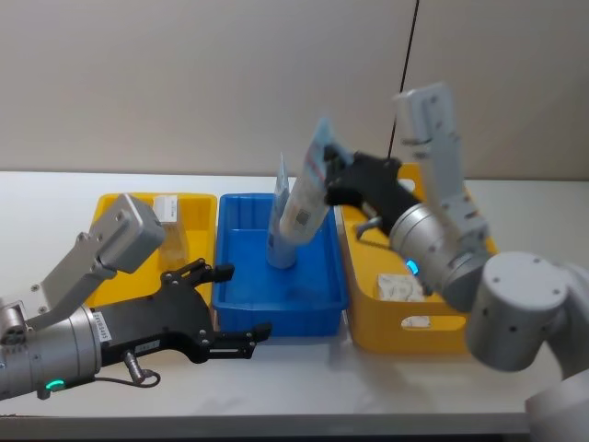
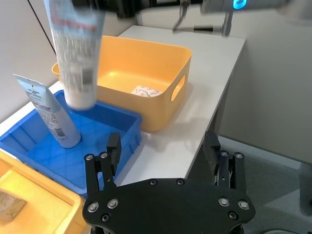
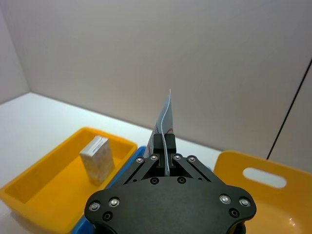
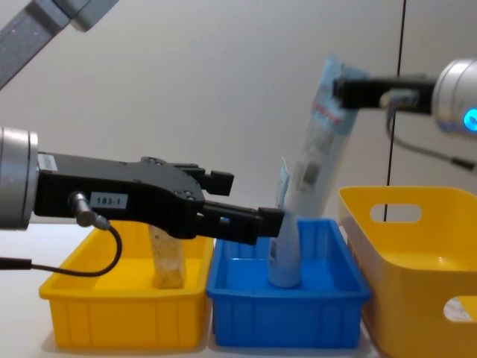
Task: Bimanual collaborative sorting of washing and personal care products
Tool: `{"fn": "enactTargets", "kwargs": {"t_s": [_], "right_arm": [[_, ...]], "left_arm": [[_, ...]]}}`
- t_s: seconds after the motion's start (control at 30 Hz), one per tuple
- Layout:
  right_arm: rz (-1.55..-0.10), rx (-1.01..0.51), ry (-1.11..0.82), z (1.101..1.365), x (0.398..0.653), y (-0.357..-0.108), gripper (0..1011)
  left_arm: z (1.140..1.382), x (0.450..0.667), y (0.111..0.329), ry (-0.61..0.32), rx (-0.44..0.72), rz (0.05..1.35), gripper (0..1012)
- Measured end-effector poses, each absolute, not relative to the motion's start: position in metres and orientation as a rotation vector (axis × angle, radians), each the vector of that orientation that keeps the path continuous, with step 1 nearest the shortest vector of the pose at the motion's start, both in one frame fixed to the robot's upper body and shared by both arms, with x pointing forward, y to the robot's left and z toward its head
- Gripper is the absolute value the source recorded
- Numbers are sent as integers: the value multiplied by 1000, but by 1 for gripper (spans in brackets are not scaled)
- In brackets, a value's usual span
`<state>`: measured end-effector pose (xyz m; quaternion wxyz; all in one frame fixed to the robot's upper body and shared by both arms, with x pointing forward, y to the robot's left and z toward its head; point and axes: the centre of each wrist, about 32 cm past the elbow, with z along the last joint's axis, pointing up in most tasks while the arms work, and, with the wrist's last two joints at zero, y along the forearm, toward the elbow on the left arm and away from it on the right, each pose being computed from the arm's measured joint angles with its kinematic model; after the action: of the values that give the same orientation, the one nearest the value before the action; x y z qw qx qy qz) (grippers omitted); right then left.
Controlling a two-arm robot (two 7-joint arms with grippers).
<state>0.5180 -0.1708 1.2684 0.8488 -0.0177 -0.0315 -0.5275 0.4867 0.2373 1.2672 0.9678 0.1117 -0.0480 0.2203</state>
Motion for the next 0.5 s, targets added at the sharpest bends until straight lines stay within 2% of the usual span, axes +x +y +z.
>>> {"fn": "enactTargets", "kwargs": {"t_s": [0.5], "right_arm": [[-1211,86,-137,1305,528,-215,0]], "left_arm": [[1267,487,237,-97,226,445,1001]]}}
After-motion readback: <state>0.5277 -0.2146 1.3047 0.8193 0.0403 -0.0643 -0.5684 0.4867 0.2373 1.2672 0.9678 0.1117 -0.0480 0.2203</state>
